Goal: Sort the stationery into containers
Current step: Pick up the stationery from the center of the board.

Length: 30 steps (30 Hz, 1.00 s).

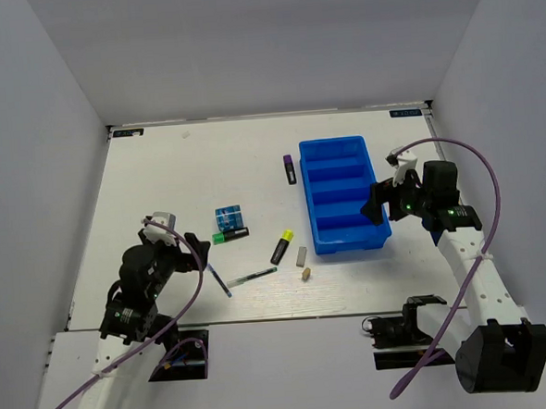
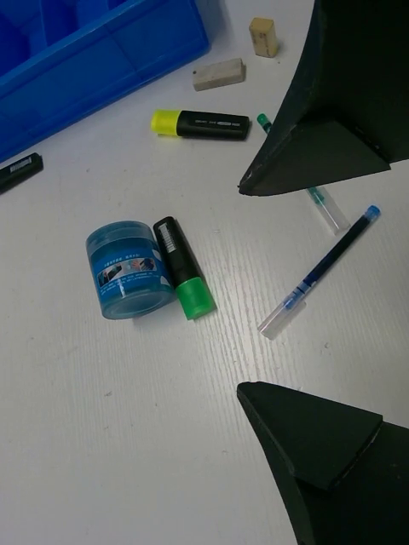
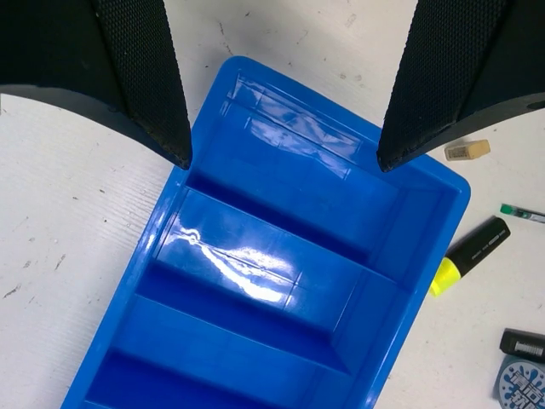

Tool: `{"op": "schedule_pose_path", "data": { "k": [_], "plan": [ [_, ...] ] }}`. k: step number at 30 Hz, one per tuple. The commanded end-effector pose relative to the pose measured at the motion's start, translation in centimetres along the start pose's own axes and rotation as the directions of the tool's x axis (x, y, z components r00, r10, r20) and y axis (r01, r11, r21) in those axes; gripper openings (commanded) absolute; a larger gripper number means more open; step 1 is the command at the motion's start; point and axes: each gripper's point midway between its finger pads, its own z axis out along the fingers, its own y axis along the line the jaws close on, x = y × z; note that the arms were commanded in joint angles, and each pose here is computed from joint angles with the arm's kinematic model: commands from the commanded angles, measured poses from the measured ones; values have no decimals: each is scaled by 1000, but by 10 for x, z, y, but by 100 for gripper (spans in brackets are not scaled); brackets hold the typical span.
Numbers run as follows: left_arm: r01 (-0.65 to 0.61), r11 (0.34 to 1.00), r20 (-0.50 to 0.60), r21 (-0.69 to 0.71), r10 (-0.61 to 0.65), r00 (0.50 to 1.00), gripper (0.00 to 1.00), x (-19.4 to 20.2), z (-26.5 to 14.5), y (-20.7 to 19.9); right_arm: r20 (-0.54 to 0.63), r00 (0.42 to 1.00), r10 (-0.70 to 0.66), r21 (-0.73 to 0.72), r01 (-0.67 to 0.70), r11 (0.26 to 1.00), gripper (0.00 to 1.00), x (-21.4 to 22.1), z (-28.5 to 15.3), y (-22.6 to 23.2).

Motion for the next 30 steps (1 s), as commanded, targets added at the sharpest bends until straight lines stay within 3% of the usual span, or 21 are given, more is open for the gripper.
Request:
{"op": "schedule_pose_path", "data": {
  "k": [1,7,9,10,11,12,13,14,15,16,17,18,19,20,21,24,30],
  "plan": [
    [-4,1000,0,27,4,1000,100,-2,2,-4,28,1000,-11,-15,11,1000,90,-11,-2,2],
    [7,999,-26,33,-6,1000,100,0,3,-6,30,998,-52,-43,53,998,90,-7,-4,8],
    [9,999,-39,33,-7,999,96,3,4,-6,32,998,-59,-25,60,998,90,-9,-5,5],
    [11,999,-41,37,-10,999,78,2,5,-7,24,998,-61,-8,62,998,90,-7,-6,2],
    [15,1000,-82,25,-13,997,39,12,9,-4,22,995,-99,-35,100,994,90,-5,-8,6],
    [19,1000,-101,11,-18,995,19,15,10,-2,19,991,-130,-36,131,991,90,-3,-7,5],
    [20,1000,-113,9,-19,993,3,13,10,-2,8,989,-147,-82,147,986,90,3,-9,13],
    [34,999,-119,1,-33,992,0,9,10,-3,13,985,-171,-76,171,982,89,4,-8,12],
    [48,999,-175,-18,-50,983,0,14,14,-2,26,989,-143,-74,145,987,2,3,-8,13],
    [80,996,-190,-28,-83,978,0,14,15,-3,6,992,-128,-53,128,990,0,9,-7,9],
    [98,994,-220,-45,-106,970,0,17,17,-2,-2,994,-107,-36,107,994,0,9,-6,7],
    [149,987,-210,-64,-159,965,40,8,18,-4,3,995,-101,-9,101,995,0,7,-6,2],
    [196,975,-225,-102,-215,950,69,11,22,-2,-2,996,-88,-6,88,996,20,7,-6,2],
    [216,972,-220,-95,-232,947,84,7,28,-6,5,996,-87,-2,87,996,58,5,-6,2],
    [256,963,-206,-90,-269,941,100,-1,31,-11,8,996,-84,-11,84,996,88,4,-6,3],
    [217,969,-230,-116,-239,943,100,-2,47,-18,11,997,-75,-44,75,996,91,2,-6,10],
    [-48,988,-333,-146,-3,943,100,9,97,-44,-24,999,-35,-66,33,997,91,5,-4,13]
  ]
}}
